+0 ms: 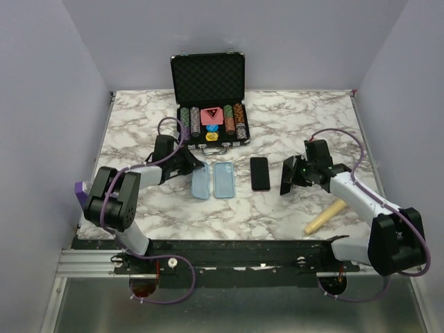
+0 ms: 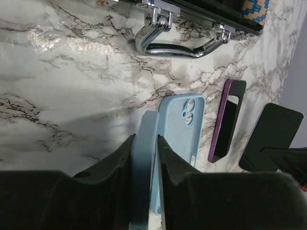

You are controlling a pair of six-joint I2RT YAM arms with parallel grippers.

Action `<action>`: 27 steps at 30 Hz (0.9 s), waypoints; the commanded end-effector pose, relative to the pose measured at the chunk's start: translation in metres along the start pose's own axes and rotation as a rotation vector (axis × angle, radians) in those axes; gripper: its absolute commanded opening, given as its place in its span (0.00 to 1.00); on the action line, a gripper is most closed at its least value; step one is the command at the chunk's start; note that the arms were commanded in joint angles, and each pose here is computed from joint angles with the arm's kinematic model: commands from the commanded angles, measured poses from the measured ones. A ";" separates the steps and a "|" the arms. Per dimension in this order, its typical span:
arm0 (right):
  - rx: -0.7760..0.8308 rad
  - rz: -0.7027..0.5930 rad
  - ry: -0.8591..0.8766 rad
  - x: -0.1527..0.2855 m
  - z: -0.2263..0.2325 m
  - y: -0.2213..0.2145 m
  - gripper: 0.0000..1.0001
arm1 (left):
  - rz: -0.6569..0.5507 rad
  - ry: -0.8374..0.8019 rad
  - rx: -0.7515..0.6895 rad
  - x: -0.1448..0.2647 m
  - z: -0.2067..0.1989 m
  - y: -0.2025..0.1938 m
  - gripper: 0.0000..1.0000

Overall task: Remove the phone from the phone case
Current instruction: Place the phone at the center of the board.

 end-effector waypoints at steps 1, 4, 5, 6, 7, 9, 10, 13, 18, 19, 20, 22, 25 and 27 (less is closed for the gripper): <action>0.073 -0.080 0.115 -0.001 0.013 0.033 0.01 | 0.001 0.018 -0.009 0.000 -0.003 0.009 0.37; 0.084 -0.060 0.172 -0.005 0.010 0.034 0.01 | 0.008 0.031 0.005 0.001 -0.002 0.008 0.46; 0.086 -0.050 0.185 -0.006 0.010 0.033 0.01 | 0.008 0.037 0.011 0.001 -0.002 0.007 0.48; 0.091 -0.041 0.198 -0.007 0.010 0.033 0.01 | 0.004 0.044 0.013 0.004 -0.002 0.008 0.50; 0.087 -0.032 0.200 -0.009 0.009 0.033 0.01 | 0.000 0.058 0.016 0.005 -0.002 0.008 0.52; 0.085 -0.020 0.215 -0.011 0.008 0.034 0.01 | -0.003 0.111 0.020 0.010 0.000 0.009 0.56; 0.083 -0.017 0.223 -0.013 0.007 0.034 0.01 | -0.007 0.126 0.017 0.014 -0.002 0.011 0.61; 0.074 -0.004 0.218 -0.018 0.005 0.034 0.01 | -0.024 0.180 0.033 0.025 -0.004 0.013 0.72; 0.048 0.025 0.227 -0.026 -0.001 0.033 0.01 | -0.059 0.289 0.054 0.048 -0.004 0.013 0.77; 0.045 0.034 0.229 -0.028 -0.003 0.032 0.01 | -0.072 0.301 0.050 0.053 -0.006 0.014 0.77; 0.038 0.041 0.232 -0.030 -0.004 0.030 0.01 | -0.083 0.312 0.046 0.058 -0.006 0.014 0.77; 0.031 0.060 0.250 -0.034 -0.006 0.029 0.01 | -0.110 0.299 0.028 0.068 -0.013 0.016 0.78; 0.025 0.072 0.265 -0.038 -0.008 0.032 0.01 | -0.155 0.273 -0.007 0.087 -0.026 0.020 0.78; 0.018 0.093 0.278 -0.041 -0.008 0.032 0.01 | -0.173 0.239 -0.036 0.099 -0.037 0.021 0.79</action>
Point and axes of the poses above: each gripper's point midway between its finger pads, its own x axis back along the fingers, its own z axis along the line the jaws close on, y = z × x, the point moved 7 cm from there along x, back along the fingers, and after that the axes turned 4 degrees about -x, right-handed, at the moved point
